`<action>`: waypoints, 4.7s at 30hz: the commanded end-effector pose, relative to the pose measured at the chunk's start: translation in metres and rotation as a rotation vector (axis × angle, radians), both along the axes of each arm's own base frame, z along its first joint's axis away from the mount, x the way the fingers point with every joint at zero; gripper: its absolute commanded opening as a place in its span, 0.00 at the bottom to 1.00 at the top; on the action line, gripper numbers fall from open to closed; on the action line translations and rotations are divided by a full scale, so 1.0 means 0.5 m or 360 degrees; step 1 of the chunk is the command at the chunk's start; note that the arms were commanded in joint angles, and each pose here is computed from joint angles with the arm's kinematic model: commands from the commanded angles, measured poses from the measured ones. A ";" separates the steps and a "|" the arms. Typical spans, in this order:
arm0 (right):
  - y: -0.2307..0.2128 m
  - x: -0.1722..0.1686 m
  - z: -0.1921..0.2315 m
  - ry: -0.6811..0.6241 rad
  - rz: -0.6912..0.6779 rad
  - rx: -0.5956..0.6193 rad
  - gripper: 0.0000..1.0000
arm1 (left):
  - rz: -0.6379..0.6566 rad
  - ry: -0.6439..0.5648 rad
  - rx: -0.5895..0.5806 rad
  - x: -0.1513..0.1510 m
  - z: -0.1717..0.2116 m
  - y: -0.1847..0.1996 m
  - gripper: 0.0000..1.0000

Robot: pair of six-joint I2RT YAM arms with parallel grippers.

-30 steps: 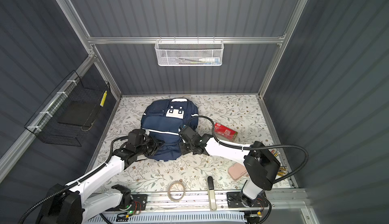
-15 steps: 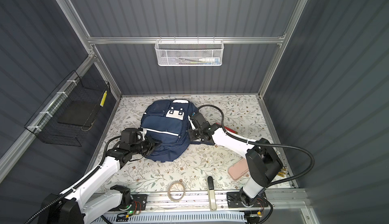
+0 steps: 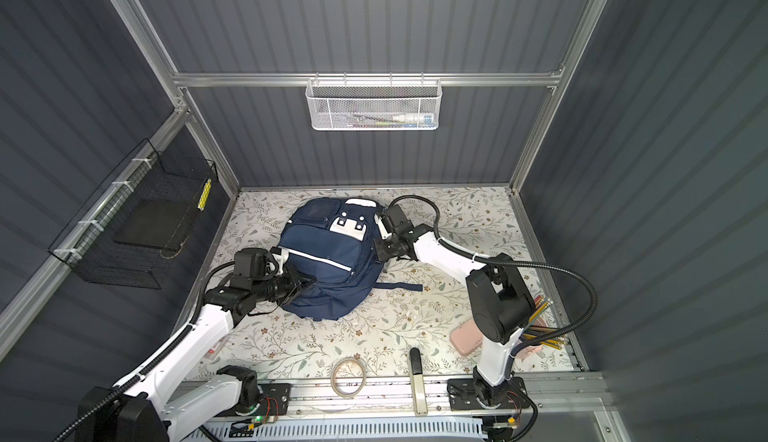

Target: Pack the student bag

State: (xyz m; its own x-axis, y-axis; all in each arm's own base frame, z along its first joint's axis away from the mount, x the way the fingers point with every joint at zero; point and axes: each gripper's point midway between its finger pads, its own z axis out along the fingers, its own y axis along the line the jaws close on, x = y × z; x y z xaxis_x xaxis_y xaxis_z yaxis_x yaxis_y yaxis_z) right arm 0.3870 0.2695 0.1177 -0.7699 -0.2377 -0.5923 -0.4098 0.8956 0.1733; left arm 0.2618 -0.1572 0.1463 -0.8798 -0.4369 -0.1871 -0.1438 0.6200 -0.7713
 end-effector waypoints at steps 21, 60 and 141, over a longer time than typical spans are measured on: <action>0.202 -0.071 0.010 0.0133 -0.0207 0.0489 0.68 | -0.0062 -0.0096 0.0115 -0.021 0.046 0.021 0.49; 0.244 -0.121 0.131 0.0182 -0.0290 0.0889 0.00 | -0.0237 -0.0667 0.0775 0.015 -0.041 -0.126 0.43; 0.273 -0.147 0.162 0.0371 -0.0386 0.1320 0.00 | -0.0331 -0.1011 0.0630 -0.041 -0.030 -0.088 0.56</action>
